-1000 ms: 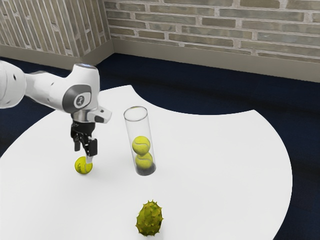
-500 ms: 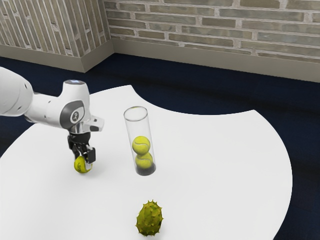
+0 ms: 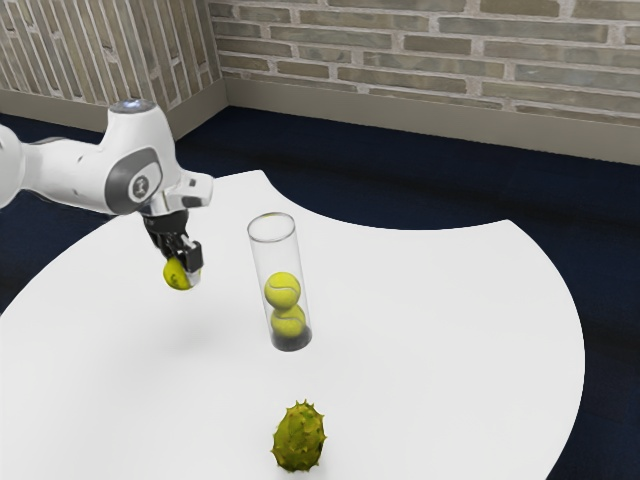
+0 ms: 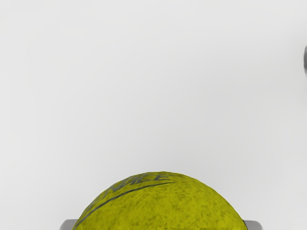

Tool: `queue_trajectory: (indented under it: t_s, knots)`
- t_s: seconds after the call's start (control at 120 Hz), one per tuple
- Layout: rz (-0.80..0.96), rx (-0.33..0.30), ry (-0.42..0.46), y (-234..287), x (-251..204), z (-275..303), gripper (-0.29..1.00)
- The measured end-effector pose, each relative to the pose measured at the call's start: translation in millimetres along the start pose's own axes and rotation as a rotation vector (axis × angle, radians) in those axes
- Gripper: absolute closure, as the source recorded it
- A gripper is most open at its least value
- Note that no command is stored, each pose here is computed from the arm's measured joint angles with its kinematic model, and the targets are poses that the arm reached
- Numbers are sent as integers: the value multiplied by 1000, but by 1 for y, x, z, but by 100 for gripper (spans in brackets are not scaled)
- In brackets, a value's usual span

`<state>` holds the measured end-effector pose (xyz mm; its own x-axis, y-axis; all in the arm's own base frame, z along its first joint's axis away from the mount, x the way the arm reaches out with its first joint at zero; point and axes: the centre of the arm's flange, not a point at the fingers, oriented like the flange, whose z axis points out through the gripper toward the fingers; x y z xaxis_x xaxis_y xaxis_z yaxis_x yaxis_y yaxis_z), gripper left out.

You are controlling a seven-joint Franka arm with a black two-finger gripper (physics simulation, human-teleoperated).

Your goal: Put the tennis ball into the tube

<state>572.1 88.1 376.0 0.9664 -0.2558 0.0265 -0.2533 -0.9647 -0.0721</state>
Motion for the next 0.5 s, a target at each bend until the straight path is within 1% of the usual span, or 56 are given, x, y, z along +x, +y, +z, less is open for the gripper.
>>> queue_trajectory:
  t_s: [0.058, 0.267, 0.358, 0.425, 0.5]
  knots:
    - [18, 11, 53, 13, 6, -30, 44]
    - [50, 34, 199, 42, 36, -103, 55]
    - [64, 51, 272, 55, 42, -148, 58]
    - [76, 57, 302, 65, 46, -168, 60]
    - [91, 57, 309, 78, 51, -173, 66]
